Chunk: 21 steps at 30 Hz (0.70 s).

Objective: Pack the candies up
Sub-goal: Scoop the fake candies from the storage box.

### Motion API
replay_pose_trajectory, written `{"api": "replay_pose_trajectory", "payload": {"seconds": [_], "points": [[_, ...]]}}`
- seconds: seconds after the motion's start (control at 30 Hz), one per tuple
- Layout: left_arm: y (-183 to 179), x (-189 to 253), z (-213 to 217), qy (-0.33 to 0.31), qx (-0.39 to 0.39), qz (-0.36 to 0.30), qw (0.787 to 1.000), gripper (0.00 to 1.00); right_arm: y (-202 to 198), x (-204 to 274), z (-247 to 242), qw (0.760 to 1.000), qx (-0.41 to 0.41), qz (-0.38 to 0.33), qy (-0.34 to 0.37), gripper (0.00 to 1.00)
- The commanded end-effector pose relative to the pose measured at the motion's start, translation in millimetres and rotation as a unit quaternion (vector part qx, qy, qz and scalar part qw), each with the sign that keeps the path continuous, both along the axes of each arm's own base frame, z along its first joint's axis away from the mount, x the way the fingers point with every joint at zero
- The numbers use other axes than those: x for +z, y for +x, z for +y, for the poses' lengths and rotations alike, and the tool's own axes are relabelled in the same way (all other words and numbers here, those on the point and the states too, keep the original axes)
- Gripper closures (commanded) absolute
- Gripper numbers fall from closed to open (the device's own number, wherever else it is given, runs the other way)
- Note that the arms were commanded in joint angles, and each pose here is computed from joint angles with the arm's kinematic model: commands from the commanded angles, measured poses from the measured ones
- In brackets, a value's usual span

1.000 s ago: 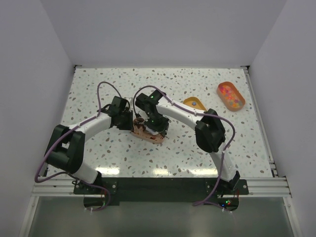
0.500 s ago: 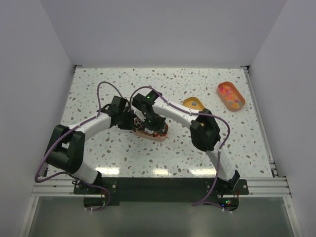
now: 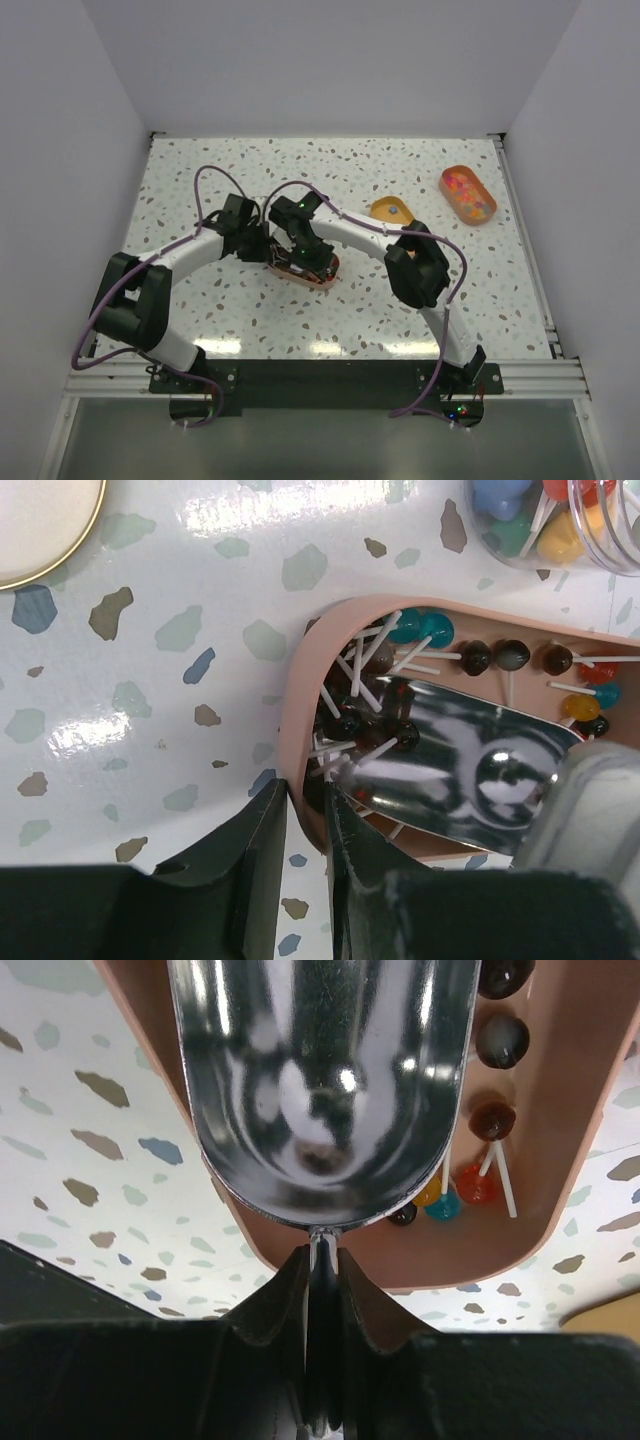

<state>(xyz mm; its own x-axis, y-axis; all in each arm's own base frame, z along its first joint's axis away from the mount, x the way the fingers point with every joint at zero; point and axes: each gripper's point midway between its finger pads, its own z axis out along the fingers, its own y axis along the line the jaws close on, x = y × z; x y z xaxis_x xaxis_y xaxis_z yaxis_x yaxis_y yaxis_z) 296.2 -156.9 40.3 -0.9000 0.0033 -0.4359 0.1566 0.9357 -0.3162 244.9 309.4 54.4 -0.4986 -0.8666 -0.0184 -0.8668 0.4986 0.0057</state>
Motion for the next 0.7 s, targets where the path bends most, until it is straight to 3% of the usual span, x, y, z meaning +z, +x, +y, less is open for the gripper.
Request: {"api": "replay_pose_trajectory", "payload": {"seconds": [0.0,0.2,0.33,0.67], "points": [[1.0,19.8,-32.6,-0.064,-0.048,-0.027,0.996,0.74,22.9,10.7,53.1,0.991,-0.043,-0.071,0.103,1.0],[-1.3,18.2,-33.5,-0.063,-0.051,-0.021,0.996,0.74,37.1,-1.3,40.0,0.983,-0.129,-0.102,0.083,1.0],[-0.3,19.9,-32.1,-0.059,-0.05,-0.024,0.997,0.74,51.1,-1.2,25.3,0.97,-0.187,-0.099,0.117,1.0],[-0.5,15.6,-31.2,-0.055,-0.049,-0.017,0.997,0.74,31.7,12.3,59.5,0.975,-0.069,-0.098,0.189,1.0]]}}
